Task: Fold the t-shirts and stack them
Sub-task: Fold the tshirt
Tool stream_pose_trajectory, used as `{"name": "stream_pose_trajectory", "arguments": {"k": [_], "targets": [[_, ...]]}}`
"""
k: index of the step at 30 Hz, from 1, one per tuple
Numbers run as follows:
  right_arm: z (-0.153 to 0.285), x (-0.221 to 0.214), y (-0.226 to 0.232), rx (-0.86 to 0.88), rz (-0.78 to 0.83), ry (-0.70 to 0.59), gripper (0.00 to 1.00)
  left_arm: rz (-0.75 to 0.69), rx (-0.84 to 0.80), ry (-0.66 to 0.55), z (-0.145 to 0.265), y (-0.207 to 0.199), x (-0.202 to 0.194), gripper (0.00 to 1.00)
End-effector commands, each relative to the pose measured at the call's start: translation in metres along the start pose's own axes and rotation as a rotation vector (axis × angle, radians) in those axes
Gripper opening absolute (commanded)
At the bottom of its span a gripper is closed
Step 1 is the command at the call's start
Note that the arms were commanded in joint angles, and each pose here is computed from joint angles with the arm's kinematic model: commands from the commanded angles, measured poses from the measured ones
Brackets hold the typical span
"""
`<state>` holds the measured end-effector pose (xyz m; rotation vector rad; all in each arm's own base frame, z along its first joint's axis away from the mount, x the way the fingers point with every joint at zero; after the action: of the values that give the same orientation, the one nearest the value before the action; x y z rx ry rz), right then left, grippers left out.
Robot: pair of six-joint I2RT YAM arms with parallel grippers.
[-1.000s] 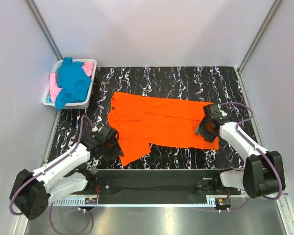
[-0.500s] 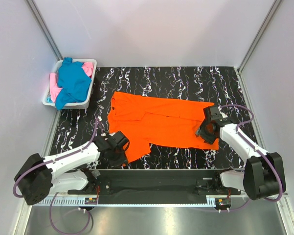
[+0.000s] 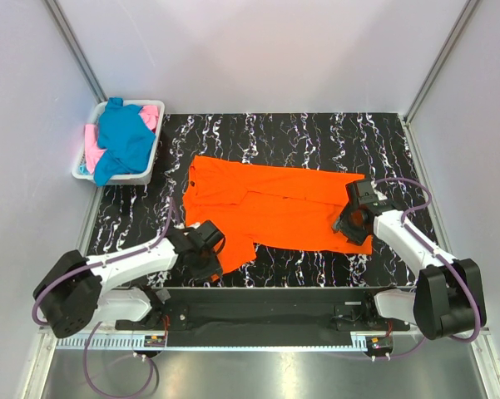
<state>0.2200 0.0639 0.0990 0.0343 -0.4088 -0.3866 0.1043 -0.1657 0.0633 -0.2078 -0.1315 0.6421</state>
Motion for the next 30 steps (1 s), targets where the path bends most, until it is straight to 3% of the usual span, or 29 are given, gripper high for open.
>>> {"name": "stream_pose_trajectory", "arguments": {"k": [1,6,10,11,13,22,30], "targets": [[0.000,0.002,-0.001,-0.007,0.008,-0.021,0.56,0.002,-0.002,-0.026,-0.008,-0.005,0.003,0.39],[-0.004,0.000,-0.001,-0.015,0.006,-0.007,0.56,0.007,0.015,-0.046,-0.011,0.002,0.005,0.34],[-0.005,-0.001,-0.002,-0.019,0.006,-0.004,0.55,0.006,0.030,-0.062,-0.009,0.005,0.007,0.14],[-0.004,0.000,-0.001,-0.020,0.005,-0.006,0.55,0.006,0.036,-0.065,-0.008,0.006,0.007,0.05],[-0.005,0.000,-0.002,-0.022,0.003,-0.007,0.55,0.008,0.047,-0.076,-0.006,0.007,0.008,0.00],[-0.003,0.002,-0.001,-0.023,-0.010,-0.017,0.54,0.010,0.036,-0.123,0.006,0.008,0.015,0.00],[-0.005,0.002,-0.003,-0.038,-0.007,-0.017,0.54,-0.007,-0.081,-0.203,0.032,-0.005,0.024,0.00]]}}
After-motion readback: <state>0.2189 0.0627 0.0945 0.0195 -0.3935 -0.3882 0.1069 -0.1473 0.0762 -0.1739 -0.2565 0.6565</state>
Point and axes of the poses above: each gripper's point midway between its finger pads, its own z axis back along the fingers, its own y axis along the line the jaws close on, x = y × z, the point moved 5 cm from there along z, back along the fingers, and after that the axes turned 13 degrees about z, right-handed, at the moved point
